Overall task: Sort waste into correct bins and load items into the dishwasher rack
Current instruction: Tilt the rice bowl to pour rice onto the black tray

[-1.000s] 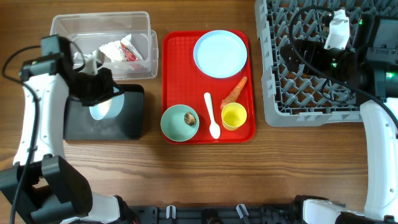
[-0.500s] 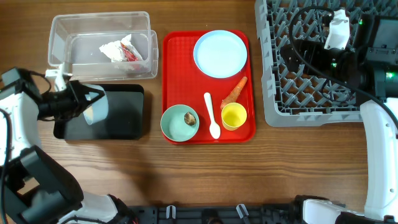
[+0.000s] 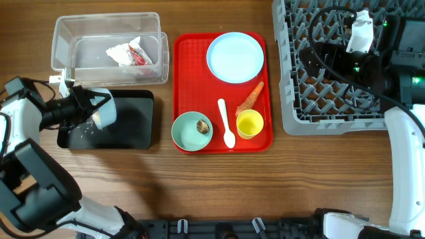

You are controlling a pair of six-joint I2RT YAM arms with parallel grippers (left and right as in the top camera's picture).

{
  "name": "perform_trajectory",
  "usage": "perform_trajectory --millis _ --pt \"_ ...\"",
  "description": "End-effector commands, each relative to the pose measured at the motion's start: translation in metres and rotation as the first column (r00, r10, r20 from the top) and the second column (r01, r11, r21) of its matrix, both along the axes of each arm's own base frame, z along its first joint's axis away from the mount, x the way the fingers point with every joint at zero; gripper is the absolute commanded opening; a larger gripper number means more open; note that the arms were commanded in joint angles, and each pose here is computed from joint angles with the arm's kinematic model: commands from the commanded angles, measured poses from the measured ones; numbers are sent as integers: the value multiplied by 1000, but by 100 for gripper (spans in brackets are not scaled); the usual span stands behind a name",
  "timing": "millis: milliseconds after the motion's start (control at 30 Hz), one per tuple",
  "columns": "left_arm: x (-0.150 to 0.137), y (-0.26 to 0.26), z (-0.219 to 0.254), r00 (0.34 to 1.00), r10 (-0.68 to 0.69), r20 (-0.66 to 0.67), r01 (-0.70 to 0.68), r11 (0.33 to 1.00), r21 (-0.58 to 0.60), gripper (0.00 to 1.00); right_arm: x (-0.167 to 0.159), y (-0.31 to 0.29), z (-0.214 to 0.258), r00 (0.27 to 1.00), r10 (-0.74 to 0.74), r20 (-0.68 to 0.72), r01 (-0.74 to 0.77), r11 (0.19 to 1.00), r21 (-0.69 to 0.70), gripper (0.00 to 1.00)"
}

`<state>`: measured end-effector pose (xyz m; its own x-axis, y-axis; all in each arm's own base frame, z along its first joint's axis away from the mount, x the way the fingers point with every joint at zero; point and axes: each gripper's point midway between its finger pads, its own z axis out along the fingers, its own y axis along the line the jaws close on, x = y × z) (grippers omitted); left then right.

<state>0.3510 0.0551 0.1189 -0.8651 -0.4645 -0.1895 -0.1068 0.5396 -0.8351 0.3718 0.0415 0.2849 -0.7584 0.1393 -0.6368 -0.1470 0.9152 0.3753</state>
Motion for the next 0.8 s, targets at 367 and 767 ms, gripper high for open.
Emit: perform_trajectory --millis 367,767 --pt "8 -15 24 995 10 100 17 965 -263 4 3 -3 6 1000 -27 3 27 1000 12 100" --pt "10 -19 41 998 48 52 -23 915 -403 4 4 -5 5 999 -32 4 32 999 1 100"
